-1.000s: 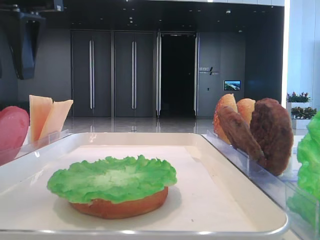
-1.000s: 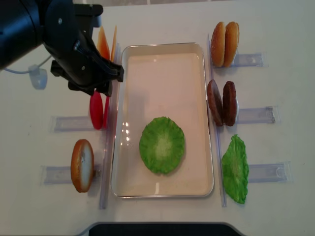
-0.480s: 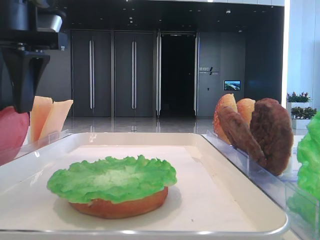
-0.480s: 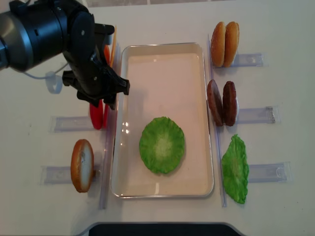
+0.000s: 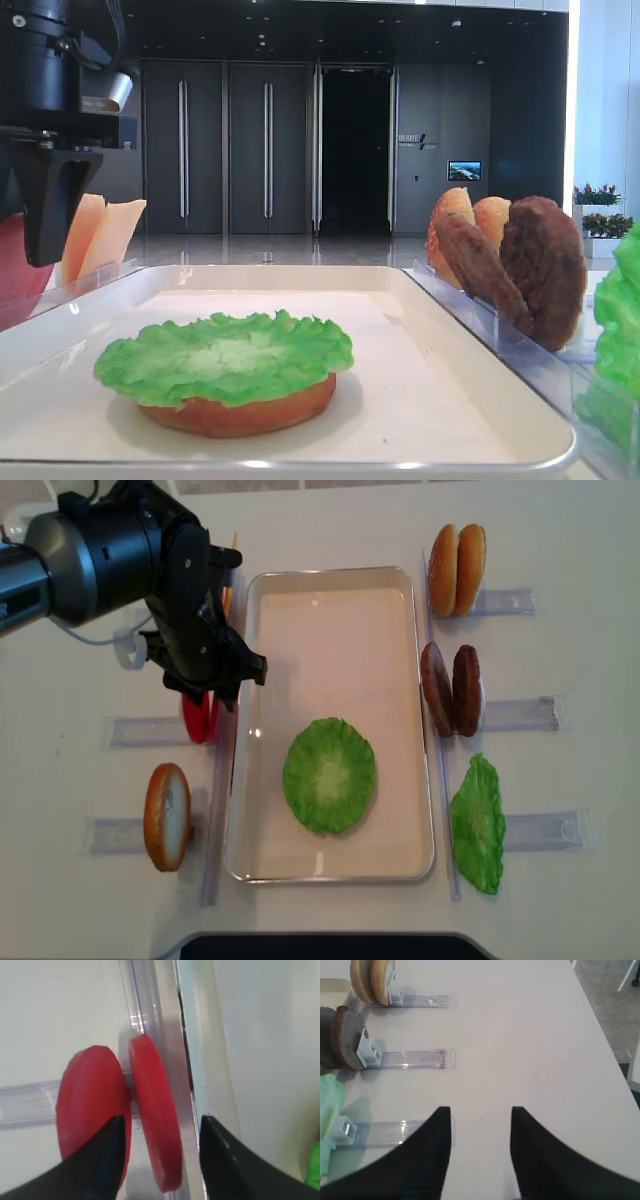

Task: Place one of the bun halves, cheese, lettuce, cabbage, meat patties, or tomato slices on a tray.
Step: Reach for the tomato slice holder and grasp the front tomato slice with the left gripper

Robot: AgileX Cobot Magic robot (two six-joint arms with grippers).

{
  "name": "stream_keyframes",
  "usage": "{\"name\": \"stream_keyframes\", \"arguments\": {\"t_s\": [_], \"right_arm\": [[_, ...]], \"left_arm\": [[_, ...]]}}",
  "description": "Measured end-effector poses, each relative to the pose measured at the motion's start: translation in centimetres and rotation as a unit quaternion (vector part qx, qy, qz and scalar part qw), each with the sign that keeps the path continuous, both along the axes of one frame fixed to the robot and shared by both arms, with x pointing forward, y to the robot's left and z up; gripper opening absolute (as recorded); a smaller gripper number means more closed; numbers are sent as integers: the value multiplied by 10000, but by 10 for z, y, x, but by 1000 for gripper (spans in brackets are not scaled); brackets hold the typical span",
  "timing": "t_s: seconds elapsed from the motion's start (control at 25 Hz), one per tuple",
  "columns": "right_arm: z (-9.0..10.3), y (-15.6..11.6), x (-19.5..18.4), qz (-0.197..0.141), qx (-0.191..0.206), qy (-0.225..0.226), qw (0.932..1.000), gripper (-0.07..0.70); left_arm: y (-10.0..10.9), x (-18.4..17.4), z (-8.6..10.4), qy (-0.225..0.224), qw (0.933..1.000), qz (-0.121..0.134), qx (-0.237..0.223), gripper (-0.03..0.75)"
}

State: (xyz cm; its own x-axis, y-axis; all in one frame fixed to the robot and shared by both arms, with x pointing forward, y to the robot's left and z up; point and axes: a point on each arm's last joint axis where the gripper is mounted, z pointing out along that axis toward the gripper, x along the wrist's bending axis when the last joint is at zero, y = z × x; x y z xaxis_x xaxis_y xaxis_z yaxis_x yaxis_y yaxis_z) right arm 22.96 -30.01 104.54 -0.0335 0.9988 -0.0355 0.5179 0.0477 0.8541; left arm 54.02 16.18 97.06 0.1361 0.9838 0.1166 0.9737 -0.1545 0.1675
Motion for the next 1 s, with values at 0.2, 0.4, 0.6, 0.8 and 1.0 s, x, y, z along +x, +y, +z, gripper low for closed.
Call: {"name": "stream_keyframes", "arguments": {"t_s": [0.2, 0.4, 0.6, 0.8, 1.0], "right_arm": [[0, 0, 0, 0, 0, 0, 10000, 303], [0, 0, 0, 0, 0, 0, 10000, 303], [0, 0, 0, 0, 0, 0, 10000, 303], [0, 0, 0, 0, 0, 0, 10000, 303], [0, 0, 0, 2, -4, 0, 10000, 303]], "left_arm": [[0, 0, -1, 10, 10000, -7, 16, 369], [1, 1, -1, -1, 10000, -34, 70, 307], [4, -1, -1, 80, 9997, -58, 233, 192], [6, -2, -1, 173, 9992, -63, 367, 52], [7, -4, -1, 276, 9987, -38, 437, 46]]}}
